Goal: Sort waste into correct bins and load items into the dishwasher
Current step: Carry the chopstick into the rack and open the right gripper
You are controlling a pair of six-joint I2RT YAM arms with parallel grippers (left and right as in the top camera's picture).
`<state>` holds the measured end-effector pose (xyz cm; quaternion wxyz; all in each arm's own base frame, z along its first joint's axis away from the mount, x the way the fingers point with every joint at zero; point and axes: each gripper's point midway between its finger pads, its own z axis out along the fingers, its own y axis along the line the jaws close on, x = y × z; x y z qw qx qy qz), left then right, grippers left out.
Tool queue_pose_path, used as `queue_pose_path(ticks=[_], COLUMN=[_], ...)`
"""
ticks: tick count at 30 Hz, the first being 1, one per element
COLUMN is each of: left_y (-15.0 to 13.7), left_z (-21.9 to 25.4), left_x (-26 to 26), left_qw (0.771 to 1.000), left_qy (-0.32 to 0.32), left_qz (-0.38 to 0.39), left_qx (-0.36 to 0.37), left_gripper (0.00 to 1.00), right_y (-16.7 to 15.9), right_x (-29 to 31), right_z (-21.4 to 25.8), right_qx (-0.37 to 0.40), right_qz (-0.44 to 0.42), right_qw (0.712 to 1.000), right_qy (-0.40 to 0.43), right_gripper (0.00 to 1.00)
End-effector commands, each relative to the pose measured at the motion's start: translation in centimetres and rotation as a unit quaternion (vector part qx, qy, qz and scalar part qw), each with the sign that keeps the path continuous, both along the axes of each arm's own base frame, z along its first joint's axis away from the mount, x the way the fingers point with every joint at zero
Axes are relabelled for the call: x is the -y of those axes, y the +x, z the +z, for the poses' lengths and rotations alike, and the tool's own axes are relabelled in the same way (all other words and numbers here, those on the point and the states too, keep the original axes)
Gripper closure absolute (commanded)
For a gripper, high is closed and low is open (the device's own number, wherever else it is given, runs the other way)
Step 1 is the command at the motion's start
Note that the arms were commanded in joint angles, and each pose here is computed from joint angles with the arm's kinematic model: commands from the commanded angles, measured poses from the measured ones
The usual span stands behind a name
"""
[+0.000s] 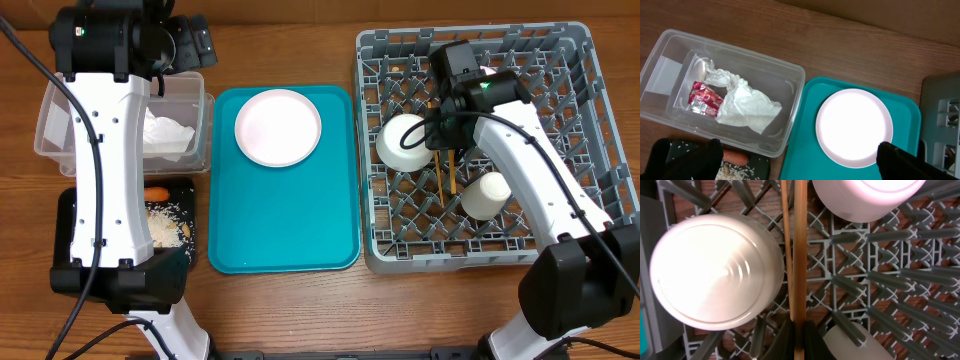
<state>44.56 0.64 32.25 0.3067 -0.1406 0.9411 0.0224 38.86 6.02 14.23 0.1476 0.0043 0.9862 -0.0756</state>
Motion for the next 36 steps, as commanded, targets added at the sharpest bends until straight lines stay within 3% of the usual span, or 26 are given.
queue_pose_path(ticks=[1,12,18,25,28,33,36], left_y=[-0.2,-0.2,-0.2,-0.2,-0.2,-0.2,-0.2], left_z=[1.0,1.0,1.0,1.0,1.0,1.0,1.0], left_x=[-0.2,-0.2,-0.2,-0.2,-0.2,-0.2,-0.2], left_qw=[1.0,1.0,1.0,1.0,1.0,1.0,1.0], left_qy=[-0.002,-0.002,-0.002,-0.002,-0.002,-0.002,-0.002], left_qz=[0.01,0.01,0.01,0.01,0.01,0.01,0.01], left_qx=[0.015,0.015,0.015,0.015,0.015,0.015,0.015], left_gripper=[0.0,0.0,0.0,0.0,0.0,0.0,0.0], right_y=[0.0,0.3,0.3,0.6,1.0,2.0,2.7], right_x=[-0.5,-0.7,-0.7,-0.9,-2.9,-10.1,-13.1], right_z=[-0.5,-2.1,-2.5,-2.3,-0.9,5.3,6.9], right_qx=[-0.001,0.004,0.004,0.012,0.015,0.049,0.073], right_qz=[0.01,0.021,0.023,0.021,0.038,0.055,0.058], right_qw=[1.0,1.0,1.0,1.0,0.997,0.967,0.953], right_qy=[0.011,0.012,0.012,0.017,0.066,0.244,0.287], right_gripper=[0.96,0.95,0.75,0.7,0.7,0.7,0.66])
